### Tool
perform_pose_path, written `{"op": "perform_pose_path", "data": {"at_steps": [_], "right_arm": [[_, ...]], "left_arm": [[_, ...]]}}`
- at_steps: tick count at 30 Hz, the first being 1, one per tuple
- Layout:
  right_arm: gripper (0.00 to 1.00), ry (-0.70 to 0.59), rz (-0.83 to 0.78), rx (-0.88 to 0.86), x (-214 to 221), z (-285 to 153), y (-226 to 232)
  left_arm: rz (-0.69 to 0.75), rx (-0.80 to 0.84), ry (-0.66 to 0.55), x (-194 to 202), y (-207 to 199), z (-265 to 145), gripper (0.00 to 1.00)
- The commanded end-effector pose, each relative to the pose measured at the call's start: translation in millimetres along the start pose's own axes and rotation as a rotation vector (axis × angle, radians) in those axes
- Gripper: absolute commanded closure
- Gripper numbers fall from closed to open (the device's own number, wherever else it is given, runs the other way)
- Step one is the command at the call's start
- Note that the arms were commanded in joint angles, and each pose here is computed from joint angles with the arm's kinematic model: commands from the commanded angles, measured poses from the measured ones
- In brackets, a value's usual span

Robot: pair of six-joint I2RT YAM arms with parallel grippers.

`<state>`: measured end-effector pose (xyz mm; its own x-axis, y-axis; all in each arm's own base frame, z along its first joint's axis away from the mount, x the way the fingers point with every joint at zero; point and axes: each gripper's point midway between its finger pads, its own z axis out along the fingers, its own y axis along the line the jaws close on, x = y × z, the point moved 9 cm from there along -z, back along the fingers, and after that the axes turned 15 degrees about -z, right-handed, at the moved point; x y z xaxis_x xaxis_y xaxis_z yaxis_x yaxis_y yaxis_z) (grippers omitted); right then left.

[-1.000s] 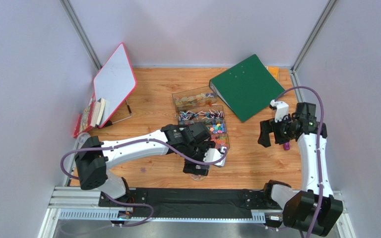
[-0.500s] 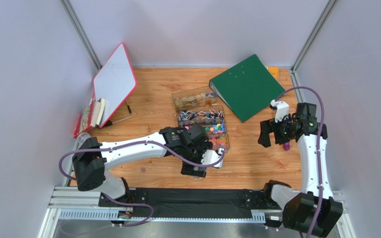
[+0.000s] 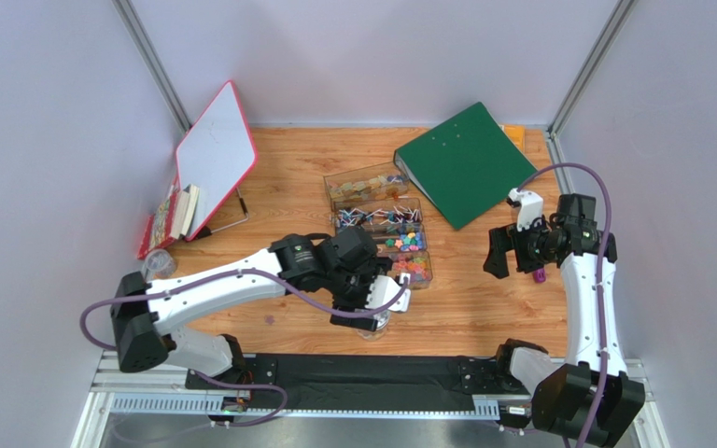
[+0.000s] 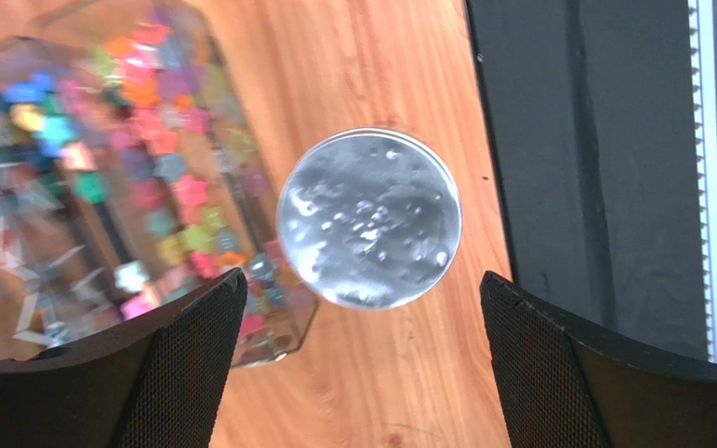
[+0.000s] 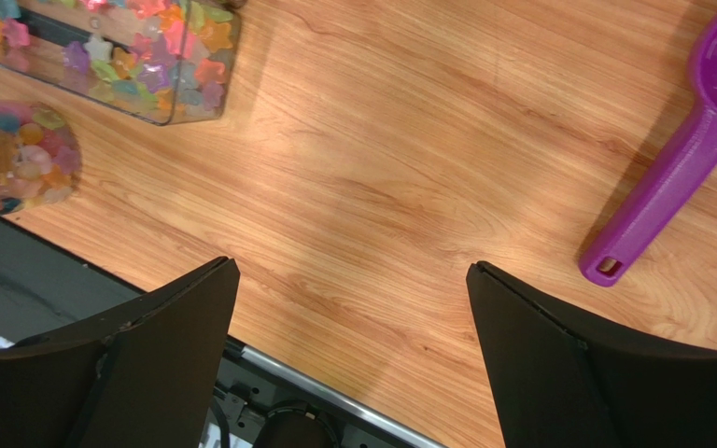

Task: Pack the candies
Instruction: Close the bottle lid on the packing bottle.

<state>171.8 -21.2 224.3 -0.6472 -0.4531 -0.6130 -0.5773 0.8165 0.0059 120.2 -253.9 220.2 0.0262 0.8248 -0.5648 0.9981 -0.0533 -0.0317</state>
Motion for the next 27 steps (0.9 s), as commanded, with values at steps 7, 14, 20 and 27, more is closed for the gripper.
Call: {"op": "perform_pose_path", "data": {"at_steps": [7, 14, 20, 27], "right_arm": [[0.81, -0.183, -0.384, -0.374, -34, 2, 71], [1.00, -0.172, -0.654, -0.557, -69, 27, 120], [1.00, -0.150, -0.988, -0.591, -88, 49, 183], [1.00, -0.134, -1.127, -0.597, -105, 77, 228]], "left_arm": [[-0.457, -0.371, -0.305, 39, 6, -67, 0.88], [-0.773, -0.463, -0.351, 90, 19, -61, 1.00], [-0.936, -0.473, -0.424, 116, 15, -64, 1.00], [-1.080, -0.406, -0.478, 128, 5, -60, 1.00]]}}
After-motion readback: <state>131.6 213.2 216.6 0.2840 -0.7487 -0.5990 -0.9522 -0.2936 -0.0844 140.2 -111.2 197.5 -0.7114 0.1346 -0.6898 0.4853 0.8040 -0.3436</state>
